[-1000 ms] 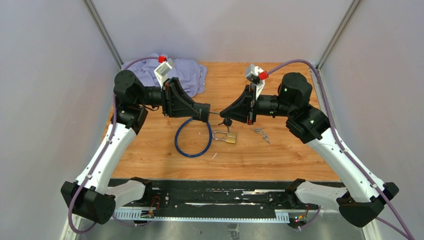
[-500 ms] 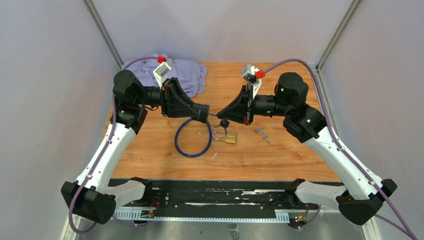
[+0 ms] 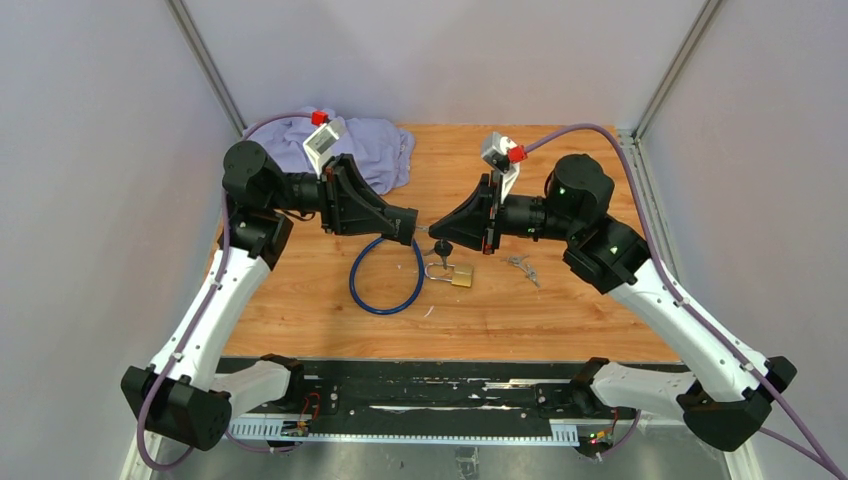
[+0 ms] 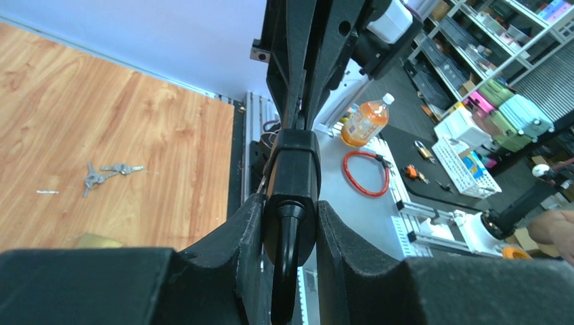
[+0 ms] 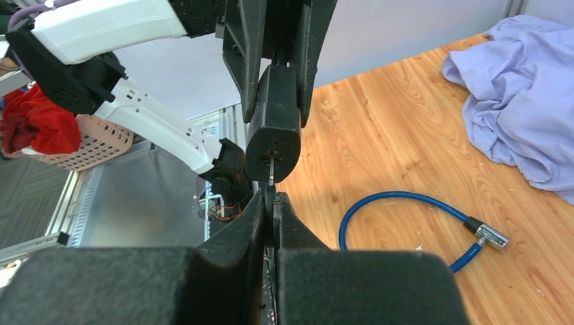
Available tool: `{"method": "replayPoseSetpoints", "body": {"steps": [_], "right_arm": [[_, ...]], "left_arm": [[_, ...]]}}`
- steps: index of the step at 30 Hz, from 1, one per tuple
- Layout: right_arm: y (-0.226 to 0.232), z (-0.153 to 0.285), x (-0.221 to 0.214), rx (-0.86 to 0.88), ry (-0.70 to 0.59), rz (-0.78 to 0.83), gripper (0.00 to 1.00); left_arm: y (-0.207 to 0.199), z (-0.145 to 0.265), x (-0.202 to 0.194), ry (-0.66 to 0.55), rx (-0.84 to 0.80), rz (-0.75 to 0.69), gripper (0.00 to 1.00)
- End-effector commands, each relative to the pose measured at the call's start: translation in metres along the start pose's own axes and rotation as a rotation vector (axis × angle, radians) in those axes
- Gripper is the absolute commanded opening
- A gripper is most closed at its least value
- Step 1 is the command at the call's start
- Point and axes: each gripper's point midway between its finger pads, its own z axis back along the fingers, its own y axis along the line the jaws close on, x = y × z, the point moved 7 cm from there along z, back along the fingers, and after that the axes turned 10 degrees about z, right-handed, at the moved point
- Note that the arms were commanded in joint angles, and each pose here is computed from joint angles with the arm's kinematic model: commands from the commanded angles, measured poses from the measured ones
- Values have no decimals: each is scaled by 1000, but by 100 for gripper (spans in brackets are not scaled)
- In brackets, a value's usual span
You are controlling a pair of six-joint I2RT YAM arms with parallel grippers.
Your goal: Unlock with the key
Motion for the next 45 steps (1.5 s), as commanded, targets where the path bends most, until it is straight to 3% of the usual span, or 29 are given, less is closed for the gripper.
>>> {"method": "replayPoseSetpoints", "body": {"steps": [1, 19, 24, 32, 45], "right_arm": [[2, -15, -1, -17, -50, 56, 1], [-7, -45, 0, 38, -119, -30, 1], [-9, -53, 6, 104, -146, -132, 1], [-11, -40, -2, 313, -216, -441, 1], [-10, -30, -7, 253, -192, -510, 1]], "left_arm": [[-10, -8, 16, -110, 43, -91, 1], [-13, -9, 10, -120, 46, -126, 0], [-21, -9, 5, -62, -4, -178, 0], [-33, -5, -6, -9, -50, -265, 1], [-38, -4, -5, -36, -35, -267, 0]]}}
